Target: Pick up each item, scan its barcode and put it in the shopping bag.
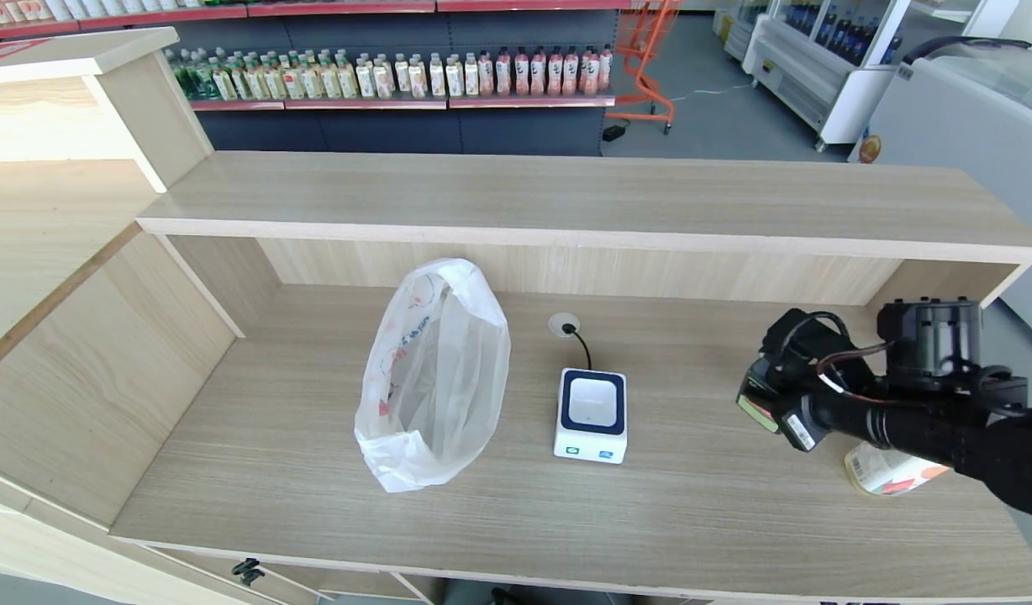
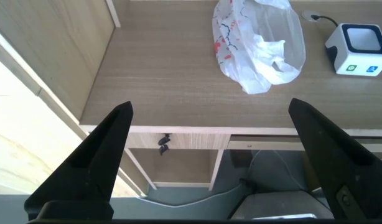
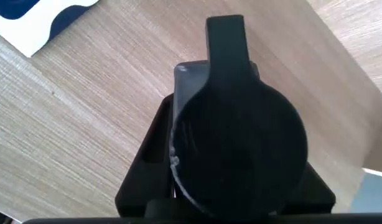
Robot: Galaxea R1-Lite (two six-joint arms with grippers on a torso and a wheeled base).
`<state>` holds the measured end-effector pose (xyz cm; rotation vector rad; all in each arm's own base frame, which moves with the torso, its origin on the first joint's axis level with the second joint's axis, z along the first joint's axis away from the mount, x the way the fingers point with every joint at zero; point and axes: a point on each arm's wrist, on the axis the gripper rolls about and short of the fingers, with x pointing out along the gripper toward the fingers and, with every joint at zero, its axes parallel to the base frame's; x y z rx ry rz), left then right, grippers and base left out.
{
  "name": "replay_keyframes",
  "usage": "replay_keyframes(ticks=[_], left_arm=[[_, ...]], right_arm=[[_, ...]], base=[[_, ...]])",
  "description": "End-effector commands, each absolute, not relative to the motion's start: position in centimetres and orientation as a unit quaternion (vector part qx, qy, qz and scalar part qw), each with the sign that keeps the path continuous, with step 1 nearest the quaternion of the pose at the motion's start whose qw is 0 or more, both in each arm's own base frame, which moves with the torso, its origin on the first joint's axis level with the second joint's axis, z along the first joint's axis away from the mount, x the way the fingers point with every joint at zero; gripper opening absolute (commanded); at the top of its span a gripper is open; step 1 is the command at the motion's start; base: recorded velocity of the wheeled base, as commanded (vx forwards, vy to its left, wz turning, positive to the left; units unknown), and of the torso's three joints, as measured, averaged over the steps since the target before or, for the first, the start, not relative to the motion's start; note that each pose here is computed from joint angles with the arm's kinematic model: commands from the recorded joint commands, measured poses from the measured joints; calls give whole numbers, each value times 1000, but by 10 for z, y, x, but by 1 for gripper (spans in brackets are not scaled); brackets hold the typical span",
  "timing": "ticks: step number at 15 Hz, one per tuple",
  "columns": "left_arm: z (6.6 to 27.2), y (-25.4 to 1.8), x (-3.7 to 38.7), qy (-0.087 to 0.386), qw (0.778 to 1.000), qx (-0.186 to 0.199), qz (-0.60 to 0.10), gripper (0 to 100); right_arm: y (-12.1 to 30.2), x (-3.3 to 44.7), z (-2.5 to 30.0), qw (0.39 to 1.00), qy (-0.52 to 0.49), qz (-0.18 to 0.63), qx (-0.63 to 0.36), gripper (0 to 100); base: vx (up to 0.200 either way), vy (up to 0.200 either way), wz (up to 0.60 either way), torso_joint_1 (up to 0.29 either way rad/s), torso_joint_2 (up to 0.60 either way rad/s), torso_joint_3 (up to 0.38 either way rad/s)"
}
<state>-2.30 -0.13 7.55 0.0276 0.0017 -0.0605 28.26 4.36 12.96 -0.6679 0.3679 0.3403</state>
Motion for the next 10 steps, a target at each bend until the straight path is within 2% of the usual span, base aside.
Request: replay_keyframes(ticks=[1, 3, 4, 5, 6, 7, 8, 9, 10], left_arm=[[75, -1, -23, 2, 999, 14, -30, 100], [75, -1, -23, 2, 999, 14, -31, 100], [75, -1, -23, 2, 999, 14, -31, 100], [75, -1, -23, 2, 999, 14, -31, 100], [75, -1, -23, 2, 999, 14, -31, 100], [75, -1, -23, 2, 999, 14, -30, 100], [75, -1, -23, 2, 999, 14, -31, 100], [75, -1, -23, 2, 999, 14, -31, 100], [75, -1, -23, 2, 999, 14, -31, 100]], right_arm=[[18, 213, 166, 889, 67, 114, -438, 0], [24, 211, 176, 855, -14, 164, -492, 0], [29, 208, 178, 802, -96, 247, -535, 0], [31, 206, 178, 731, -165, 284, -598, 0], [33, 205, 180, 677, -223, 309, -630, 0], [38, 203, 179, 595, -316, 347, -652, 0], [56, 199, 172, 466, -443, 371, -670, 0], [67, 200, 162, 401, -479, 367, -689, 0], [74, 198, 152, 372, -492, 384, -687, 0]], base=[[0, 0, 0, 0, 0, 0], [0, 0, 0, 0, 0, 0], [0, 0, 0, 0, 0, 0], [0, 0, 0, 0, 0, 0], [0, 0, 0, 0, 0, 0], [0, 0, 0, 0, 0, 0], [0, 0, 0, 0, 0, 0], [0, 0, 0, 0, 0, 0], [0, 0, 0, 0, 0, 0]])
